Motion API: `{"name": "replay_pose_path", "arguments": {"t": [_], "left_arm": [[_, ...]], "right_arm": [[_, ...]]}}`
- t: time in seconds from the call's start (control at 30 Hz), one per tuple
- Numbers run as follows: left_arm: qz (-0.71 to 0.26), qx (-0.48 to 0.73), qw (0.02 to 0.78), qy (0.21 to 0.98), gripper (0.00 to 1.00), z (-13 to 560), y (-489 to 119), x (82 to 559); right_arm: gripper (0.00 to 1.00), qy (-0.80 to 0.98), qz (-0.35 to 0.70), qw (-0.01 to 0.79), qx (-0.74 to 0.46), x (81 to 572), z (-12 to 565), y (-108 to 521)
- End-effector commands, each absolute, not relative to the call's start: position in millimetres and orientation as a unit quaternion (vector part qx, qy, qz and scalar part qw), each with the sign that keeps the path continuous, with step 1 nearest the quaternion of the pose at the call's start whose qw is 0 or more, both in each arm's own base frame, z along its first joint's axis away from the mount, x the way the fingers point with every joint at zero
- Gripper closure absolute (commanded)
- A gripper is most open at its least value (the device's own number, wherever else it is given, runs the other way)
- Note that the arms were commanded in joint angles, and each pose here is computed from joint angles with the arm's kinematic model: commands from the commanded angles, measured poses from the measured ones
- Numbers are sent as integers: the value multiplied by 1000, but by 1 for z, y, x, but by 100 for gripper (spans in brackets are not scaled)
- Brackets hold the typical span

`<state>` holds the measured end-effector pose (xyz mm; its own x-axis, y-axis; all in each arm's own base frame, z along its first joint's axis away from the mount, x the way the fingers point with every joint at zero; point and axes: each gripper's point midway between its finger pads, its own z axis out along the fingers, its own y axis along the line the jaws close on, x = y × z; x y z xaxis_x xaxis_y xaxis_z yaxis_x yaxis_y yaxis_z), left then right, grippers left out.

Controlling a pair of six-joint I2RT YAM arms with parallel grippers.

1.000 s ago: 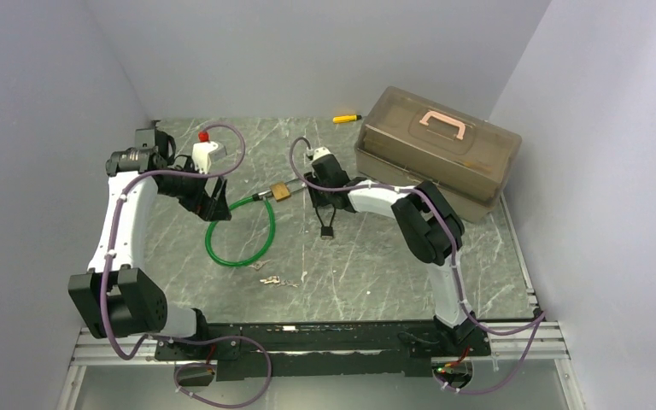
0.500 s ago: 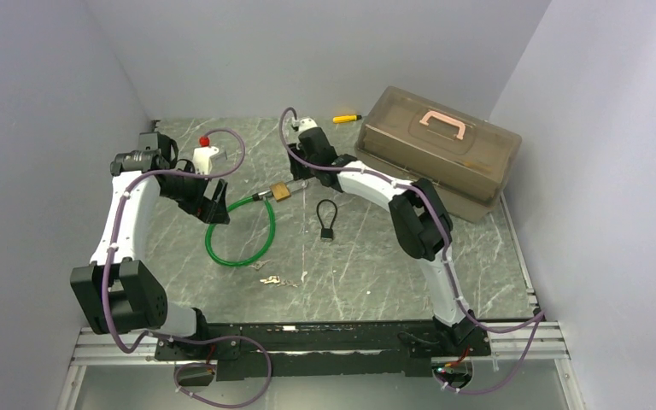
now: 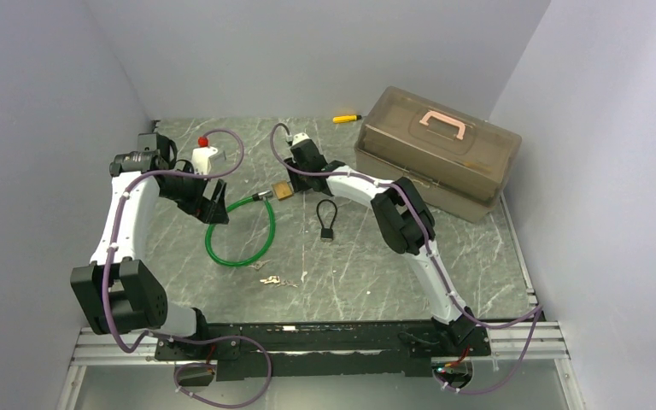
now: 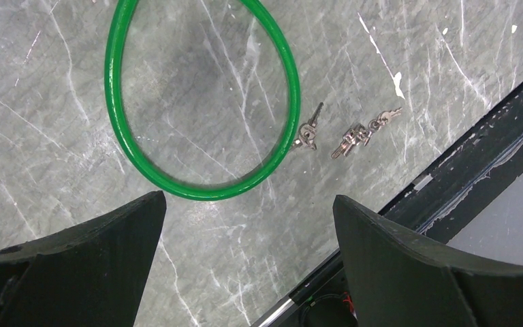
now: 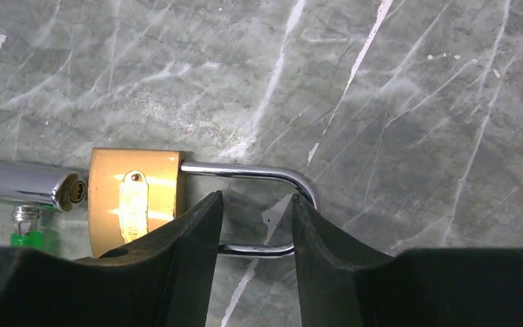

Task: Unlock with the key
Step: Move the lock to the center of the board.

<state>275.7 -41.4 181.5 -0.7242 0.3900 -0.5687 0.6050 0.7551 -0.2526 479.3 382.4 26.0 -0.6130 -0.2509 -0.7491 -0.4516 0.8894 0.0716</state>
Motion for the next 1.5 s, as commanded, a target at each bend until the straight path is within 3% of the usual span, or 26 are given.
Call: {"name": "replay_pose_path", "arguments": {"t": [0.0, 0.73, 1.07, 1.47], "left_arm": [[-216, 280, 268, 896, 1, 189, -42, 277], [-225, 279, 274, 892, 1, 193, -46, 255], [-227, 280, 281, 889, 1, 200, -50, 243], [-220, 290, 263, 893, 1, 192, -48, 223]], "right_arm": [[55, 885, 110, 404, -203, 483, 36, 379], [60, 904, 120, 332, -243, 355, 6, 346], [59, 885, 159, 367, -239, 356, 80, 358], [56, 850, 261, 342, -304, 250, 98, 416]]}}
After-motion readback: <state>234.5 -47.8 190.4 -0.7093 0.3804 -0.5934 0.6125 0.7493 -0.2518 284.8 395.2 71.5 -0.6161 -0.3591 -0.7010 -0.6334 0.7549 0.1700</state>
